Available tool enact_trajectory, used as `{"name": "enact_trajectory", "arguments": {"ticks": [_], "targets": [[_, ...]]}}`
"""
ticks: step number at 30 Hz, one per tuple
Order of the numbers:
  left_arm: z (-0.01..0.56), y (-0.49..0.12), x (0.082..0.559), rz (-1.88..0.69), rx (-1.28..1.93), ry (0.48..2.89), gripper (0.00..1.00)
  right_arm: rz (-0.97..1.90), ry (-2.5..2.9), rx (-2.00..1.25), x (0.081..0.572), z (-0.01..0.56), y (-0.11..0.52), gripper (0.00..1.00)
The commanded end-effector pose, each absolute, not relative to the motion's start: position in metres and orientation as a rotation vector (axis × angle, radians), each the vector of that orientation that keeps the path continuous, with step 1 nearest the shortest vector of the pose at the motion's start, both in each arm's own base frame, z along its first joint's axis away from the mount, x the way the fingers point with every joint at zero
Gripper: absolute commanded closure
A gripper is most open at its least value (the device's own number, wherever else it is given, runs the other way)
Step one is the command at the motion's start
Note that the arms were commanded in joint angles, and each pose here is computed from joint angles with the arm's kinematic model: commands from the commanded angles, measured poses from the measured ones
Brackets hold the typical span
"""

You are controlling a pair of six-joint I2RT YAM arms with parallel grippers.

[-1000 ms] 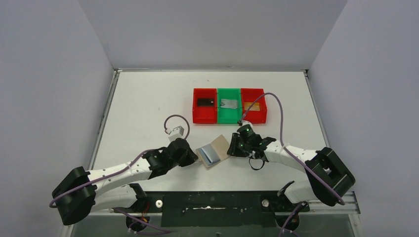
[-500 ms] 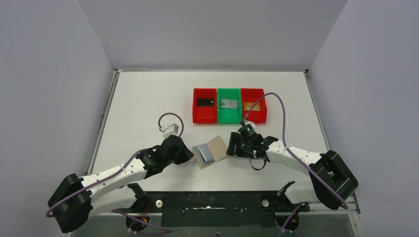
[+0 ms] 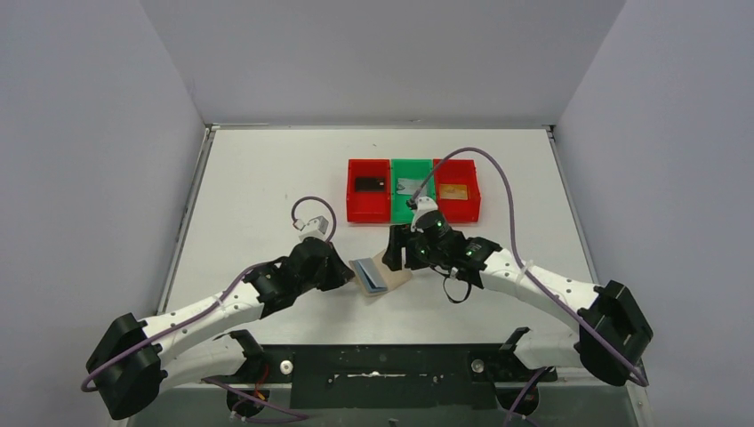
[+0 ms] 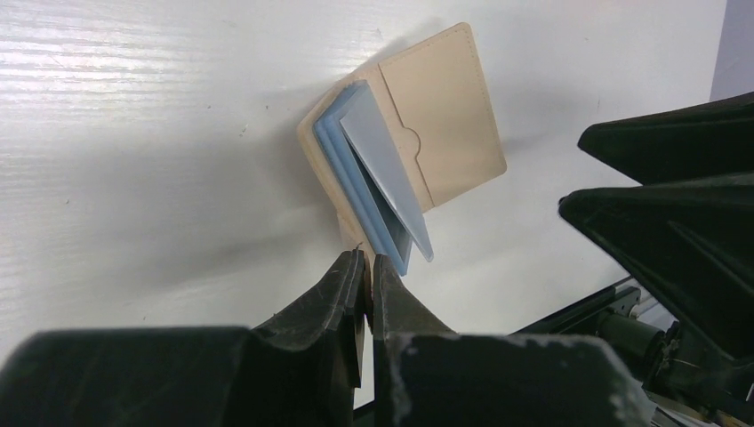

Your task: Take the credit cards out of the card holder

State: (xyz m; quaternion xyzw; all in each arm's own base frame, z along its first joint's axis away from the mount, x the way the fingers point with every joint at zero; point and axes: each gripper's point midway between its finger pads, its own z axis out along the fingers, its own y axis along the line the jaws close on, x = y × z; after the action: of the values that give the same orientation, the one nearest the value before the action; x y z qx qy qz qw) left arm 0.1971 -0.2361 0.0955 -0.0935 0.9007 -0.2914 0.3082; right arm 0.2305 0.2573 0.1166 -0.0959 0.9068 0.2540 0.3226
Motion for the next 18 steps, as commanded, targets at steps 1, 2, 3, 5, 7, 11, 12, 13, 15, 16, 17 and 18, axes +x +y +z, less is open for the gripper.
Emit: {"name": "enact_trajectory", "arguments": {"ticks": [1,2,3,5,7,11,12,13,15,16,17,18], "targets": [[0.127,-0.251,0.210,-0.858,-0.230,2.294,1.00,0.737,2.330,-0.374,0.233,0.126,0.285,0.33],[0.127,-0.251,0.210,-0.859,-0.228,2.295,1.00,0.748,2.340,-0.396,0.231,0.122,0.289,0.33],[0.128,-0.251,0.210,-0.860,-0.229,2.295,1.00,0.762,2.350,-0.415,0.228,0.119,0.294,0.33],[0.127,-0.251,0.210,-0.859,-0.229,2.295,1.00,0.782,2.374,-0.457,0.224,0.112,0.302,0.32],[0.127,-0.251,0.210,-0.861,-0.229,2.296,1.00,0.770,2.394,-0.491,0.220,0.105,0.307,0.32],[0.128,-0.252,0.210,-0.871,-0.230,2.290,1.00,0.768,2.405,-0.533,0.215,0.099,0.315,0.29],[0.128,-0.252,0.210,-0.871,-0.232,2.290,1.00,0.770,2.404,-0.542,0.214,0.099,0.317,0.28],[0.128,-0.253,0.210,-0.872,-0.231,2.291,1.00,0.771,2.404,-0.548,0.213,0.099,0.318,0.27],[0.128,-0.253,0.210,-0.873,-0.232,2.291,1.00,0.762,2.407,-0.563,0.212,0.096,0.320,0.26],[0.128,-0.253,0.211,-0.875,-0.233,2.288,1.00,0.755,2.411,-0.567,0.212,0.095,0.320,0.26],[0.128,-0.253,0.210,-0.876,-0.232,2.289,1.00,0.744,2.418,-0.574,0.211,0.092,0.320,0.26],[0.129,-0.253,0.211,-0.877,-0.232,2.287,1.00,0.726,2.424,-0.579,0.211,0.089,0.320,0.26]]}}
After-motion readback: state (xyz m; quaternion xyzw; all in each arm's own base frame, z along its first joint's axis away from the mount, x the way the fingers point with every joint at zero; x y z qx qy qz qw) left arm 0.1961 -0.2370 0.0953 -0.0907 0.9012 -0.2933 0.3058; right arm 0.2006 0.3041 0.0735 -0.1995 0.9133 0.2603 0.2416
